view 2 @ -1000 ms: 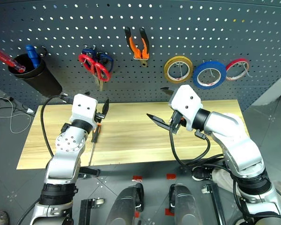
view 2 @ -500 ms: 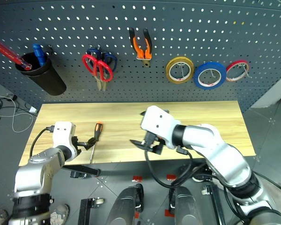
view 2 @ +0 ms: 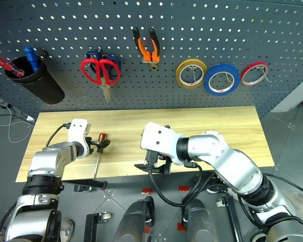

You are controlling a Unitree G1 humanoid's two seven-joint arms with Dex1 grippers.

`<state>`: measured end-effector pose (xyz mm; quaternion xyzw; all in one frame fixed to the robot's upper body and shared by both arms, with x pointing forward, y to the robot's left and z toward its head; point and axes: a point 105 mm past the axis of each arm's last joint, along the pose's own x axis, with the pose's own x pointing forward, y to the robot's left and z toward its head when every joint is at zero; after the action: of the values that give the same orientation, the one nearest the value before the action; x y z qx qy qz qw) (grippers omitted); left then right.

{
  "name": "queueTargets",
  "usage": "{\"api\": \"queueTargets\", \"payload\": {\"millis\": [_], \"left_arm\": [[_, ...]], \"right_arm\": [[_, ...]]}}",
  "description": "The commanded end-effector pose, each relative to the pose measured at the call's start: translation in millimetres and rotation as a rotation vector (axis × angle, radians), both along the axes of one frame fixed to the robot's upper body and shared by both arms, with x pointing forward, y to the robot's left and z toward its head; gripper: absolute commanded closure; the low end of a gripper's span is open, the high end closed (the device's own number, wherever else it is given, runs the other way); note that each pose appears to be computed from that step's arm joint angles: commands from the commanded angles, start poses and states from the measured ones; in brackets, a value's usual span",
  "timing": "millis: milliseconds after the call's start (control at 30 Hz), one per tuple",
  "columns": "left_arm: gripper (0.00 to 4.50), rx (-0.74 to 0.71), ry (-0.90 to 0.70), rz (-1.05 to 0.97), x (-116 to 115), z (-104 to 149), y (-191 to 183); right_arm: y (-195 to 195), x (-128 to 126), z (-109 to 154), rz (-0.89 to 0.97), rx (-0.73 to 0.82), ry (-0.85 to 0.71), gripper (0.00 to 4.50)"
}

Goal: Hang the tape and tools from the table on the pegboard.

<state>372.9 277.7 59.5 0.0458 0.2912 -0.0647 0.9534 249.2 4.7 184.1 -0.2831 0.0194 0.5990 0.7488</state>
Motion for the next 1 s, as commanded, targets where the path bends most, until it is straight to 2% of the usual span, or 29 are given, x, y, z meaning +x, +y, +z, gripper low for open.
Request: {"api": "queueTargets", "payload": {"millis": [33, 333, 533, 733, 833, 933, 1000], "left_arm": [[0.91, 0.026, -0.013, -0.016, 0.0, -0.3, 2.5], [3.77, 0.02, -0.085, -0.029, -9.2, 5.0, 3.4], [3.86, 0.027, -0.29, 0.073, -29.7, 29.1, 18.4], [3.86, 0.046, -0.587, 0.199, -78.4, 73.1, 22.5], [3.86, 0.143, -0.737, 0.219, -90.2, 104.2, 23.7], [3.86, 0.251, -0.945, 0.184, -100.1, 151.9, 14.9], [3.86, 0.244, -1.049, 0.191, -101.4, 180.4, 12.6]], "right_arm": [[-0.2, -2.2, -3.2, 0.0, -0.018, -0.005, 0.0], [-9.6, 9.0, -5.3, -0.066, -0.012, -0.019, 0.0], [-24.7, 22.4, -5.0, -0.177, 0.017, -0.066, 0.0], [-32.9, 28.4, 15.3, -0.274, 0.165, -0.127, 0.0], [-32.3, 27.2, 22.4, -0.296, 0.247, -0.07, 0.0], [-29.8, 22.3, 35.8, -0.289, 0.353, -0.014, 0.0], [-31.0, 22.9, 41.7, -0.294, 0.387, -0.005, 0.0]]}}
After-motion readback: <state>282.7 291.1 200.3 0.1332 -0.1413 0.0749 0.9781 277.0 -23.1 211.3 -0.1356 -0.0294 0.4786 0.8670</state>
